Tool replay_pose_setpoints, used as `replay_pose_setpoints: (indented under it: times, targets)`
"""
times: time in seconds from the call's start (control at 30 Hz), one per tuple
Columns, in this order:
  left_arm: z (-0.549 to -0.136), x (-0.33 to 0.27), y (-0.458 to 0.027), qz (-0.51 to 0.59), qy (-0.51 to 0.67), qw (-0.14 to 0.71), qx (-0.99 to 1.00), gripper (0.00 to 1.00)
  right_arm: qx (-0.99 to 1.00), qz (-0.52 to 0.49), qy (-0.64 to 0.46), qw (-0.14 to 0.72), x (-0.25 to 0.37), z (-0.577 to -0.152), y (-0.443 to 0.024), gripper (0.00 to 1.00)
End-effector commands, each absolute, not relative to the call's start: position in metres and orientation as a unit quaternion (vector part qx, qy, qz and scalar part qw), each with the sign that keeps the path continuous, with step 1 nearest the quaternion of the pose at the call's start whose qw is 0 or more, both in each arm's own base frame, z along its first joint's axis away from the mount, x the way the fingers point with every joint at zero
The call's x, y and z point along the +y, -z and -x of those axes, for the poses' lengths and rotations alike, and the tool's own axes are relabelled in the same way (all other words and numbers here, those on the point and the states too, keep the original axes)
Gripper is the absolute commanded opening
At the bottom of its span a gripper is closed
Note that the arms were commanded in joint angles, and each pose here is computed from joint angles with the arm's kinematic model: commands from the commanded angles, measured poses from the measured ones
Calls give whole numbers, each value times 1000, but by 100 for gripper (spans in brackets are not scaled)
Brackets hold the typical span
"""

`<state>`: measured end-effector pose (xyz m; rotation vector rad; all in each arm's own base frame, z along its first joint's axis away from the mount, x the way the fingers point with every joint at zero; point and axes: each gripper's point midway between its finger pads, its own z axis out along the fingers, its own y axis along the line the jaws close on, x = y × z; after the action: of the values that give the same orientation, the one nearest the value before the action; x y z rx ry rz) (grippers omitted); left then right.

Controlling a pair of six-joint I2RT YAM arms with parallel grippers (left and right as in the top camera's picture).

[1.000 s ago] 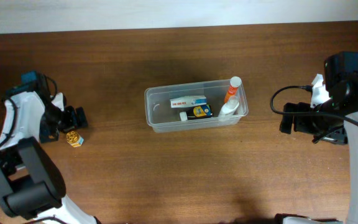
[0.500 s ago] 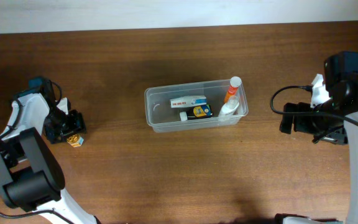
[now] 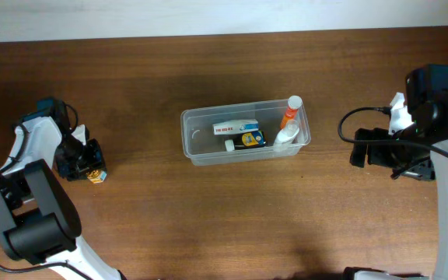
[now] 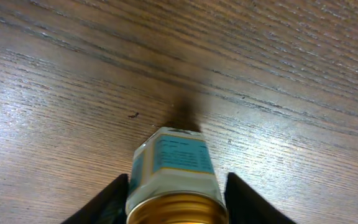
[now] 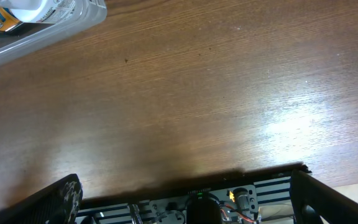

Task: Pack container
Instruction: 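Lower the left gripper onto the gold-capped jar and grasp it, then carry the gold-capped jar into the container's left end and release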

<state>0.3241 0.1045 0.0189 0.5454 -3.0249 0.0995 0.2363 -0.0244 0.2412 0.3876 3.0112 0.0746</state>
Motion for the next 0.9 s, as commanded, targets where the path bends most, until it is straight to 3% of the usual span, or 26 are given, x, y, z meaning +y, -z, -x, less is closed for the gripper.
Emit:
replay_pose_setpoints:
  times: [0.0,0.1,0.33,0.47,0.87]
  targets:
    - [-321,101,-15,-176,-39,42,-983,42,990,-127,-20,53,-27,-235,-241,99]
    - [-321,101,-15,-176,-39,42,-983,35,990,-127,-20,53,-27,-235,-241,98]
    - [-322,101,-15,-176,-39,42,-983,29,990,-127,-20,53,-27,-235,-241,98]
    - [-327,95,-26,-174,-52,41,-983,20,990,-127,-20,53,-27,-235,-241,98]
    - [-377,26,-138,-59,-41,-82,-994,17,990,-125,-20,55,-27,-236,-241,98]
